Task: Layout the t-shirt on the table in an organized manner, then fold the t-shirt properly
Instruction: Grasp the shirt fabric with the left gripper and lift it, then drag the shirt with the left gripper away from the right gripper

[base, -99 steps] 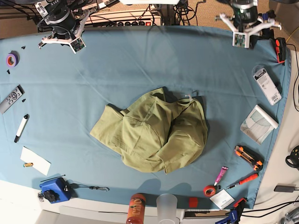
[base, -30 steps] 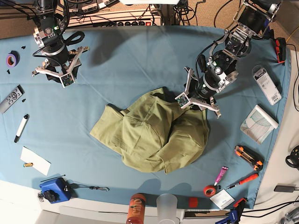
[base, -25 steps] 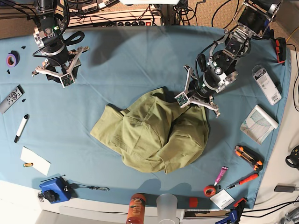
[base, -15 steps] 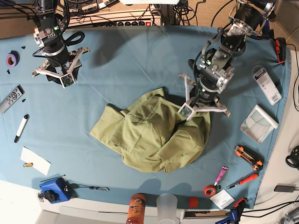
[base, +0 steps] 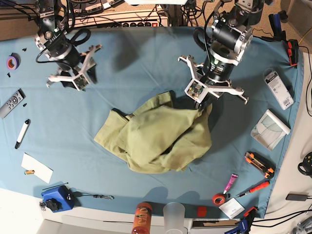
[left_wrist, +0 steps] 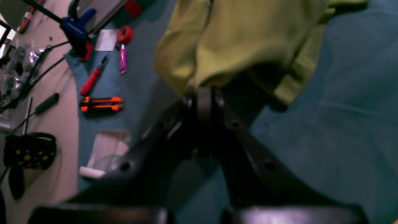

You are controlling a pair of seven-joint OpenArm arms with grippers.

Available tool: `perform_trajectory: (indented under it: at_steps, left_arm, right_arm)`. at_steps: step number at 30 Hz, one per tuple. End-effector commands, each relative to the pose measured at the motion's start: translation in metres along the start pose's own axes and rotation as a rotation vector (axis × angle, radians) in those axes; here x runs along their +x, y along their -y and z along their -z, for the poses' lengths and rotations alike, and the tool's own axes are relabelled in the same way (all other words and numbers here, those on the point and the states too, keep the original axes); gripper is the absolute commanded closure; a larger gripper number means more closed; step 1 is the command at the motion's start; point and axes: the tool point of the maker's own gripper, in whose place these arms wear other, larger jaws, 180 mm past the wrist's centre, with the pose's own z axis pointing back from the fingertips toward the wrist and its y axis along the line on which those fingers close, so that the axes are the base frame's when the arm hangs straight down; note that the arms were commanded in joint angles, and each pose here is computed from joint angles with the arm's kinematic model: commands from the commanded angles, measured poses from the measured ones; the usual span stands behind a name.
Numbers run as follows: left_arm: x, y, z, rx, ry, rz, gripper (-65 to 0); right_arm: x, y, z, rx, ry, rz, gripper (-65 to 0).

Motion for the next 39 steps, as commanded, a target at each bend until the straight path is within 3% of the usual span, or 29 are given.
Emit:
perform_trajectory:
  at_steps: [1,6,10,20,29,34,39]
  left_arm:
    - [0.013,-0.007,-0.002,0.023,0.054,0.008,0.0]
    - [0.013,-0.006,-0.003,0.023,0.057,0.007,0.0]
    - [0.012,-0.007,-0.003,0.025,0.057,0.005,0.0]
    - [-0.002,-0.065,-0.003,0.17,0.028,-0.062,0.0]
    - [-0.004,-0.077,-0.005,0.215,0.024,-0.05,0.0]
    - [-0.012,-0.106,-0.002,0.299,0.025,-0.04,0.0]
    - [-0.052,-0.12,0.031,0.256,-0.072,-0.089,0.0]
  right_arm:
    - [0.02,0.007,-0.001,-0.016,0.069,-0.002,-23.6]
    - [0.066,0.011,0.008,-0.013,0.211,0.01,-23.6]
    - [0.089,0.009,0.014,0.002,0.268,-0.004,-23.6]
    - [0.085,-0.012,0.089,0.139,0.192,0.032,-23.6]
    - [0.14,-0.023,0.14,0.209,0.252,0.129,-23.6]
    - [0.165,-0.02,0.146,0.213,0.283,0.132,-23.6]
    - [0.159,0.004,0.146,0.163,0.226,0.154,-23.6]
